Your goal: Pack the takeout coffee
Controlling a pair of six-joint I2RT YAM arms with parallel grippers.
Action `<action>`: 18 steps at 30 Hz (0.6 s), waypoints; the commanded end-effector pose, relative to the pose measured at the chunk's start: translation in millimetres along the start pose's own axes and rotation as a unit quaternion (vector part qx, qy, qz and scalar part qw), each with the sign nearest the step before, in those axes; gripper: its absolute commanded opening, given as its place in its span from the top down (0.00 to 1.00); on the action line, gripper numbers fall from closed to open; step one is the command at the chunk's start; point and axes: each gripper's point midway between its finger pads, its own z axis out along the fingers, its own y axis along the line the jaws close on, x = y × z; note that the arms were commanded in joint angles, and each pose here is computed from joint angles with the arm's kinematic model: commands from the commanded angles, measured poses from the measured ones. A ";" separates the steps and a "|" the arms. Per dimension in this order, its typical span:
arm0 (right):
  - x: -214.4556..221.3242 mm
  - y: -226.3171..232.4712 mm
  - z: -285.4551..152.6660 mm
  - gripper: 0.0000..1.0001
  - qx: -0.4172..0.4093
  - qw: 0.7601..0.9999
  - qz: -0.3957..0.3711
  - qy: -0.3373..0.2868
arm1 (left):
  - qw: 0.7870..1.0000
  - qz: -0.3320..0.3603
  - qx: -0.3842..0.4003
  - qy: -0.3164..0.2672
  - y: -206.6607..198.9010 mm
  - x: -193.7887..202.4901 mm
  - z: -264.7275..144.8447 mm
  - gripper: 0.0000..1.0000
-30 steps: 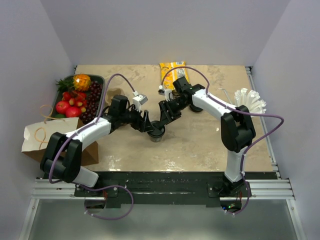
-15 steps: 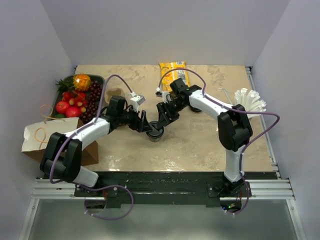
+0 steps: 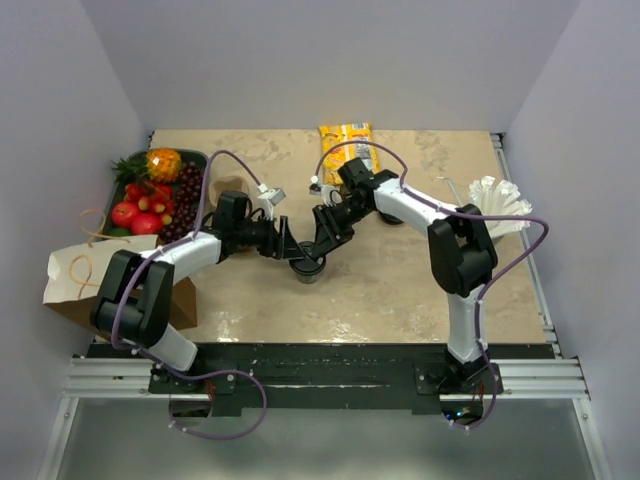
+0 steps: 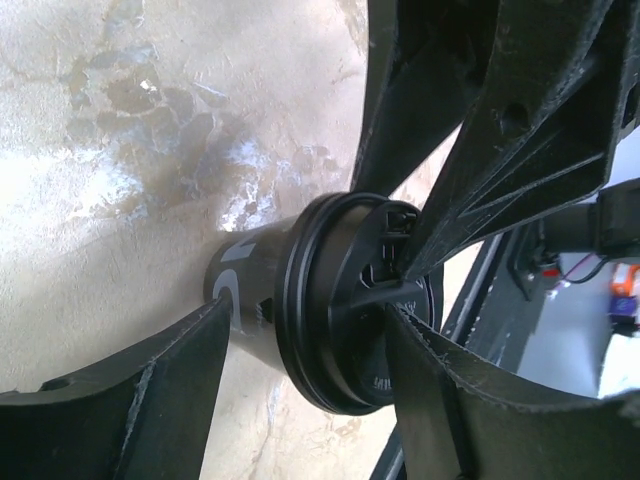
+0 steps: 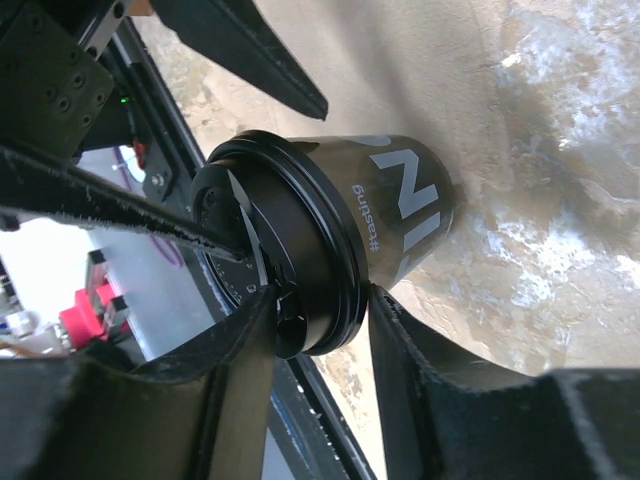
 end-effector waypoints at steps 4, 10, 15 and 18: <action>-2.0 -5.6 2.2 0.61 -0.023 0.999 0.022 0.002 | 0.997 -0.058 0.034 -0.026 6.2 -17.0 -1.7 0.34; -1.2 -9.2 4.8 0.62 -0.023 0.999 0.028 0.006 | 0.994 -0.102 0.014 -0.026 24.7 -13.2 0.3 0.34; -1.1 -10.3 4.8 0.62 -0.017 0.999 0.028 0.007 | 0.991 -0.129 -0.011 -0.017 39.4 -3.1 3.1 0.35; -0.8 -11.8 4.1 0.61 -0.010 1.000 0.029 0.007 | 0.987 -0.159 -0.031 -0.013 52.6 9.0 1.6 0.35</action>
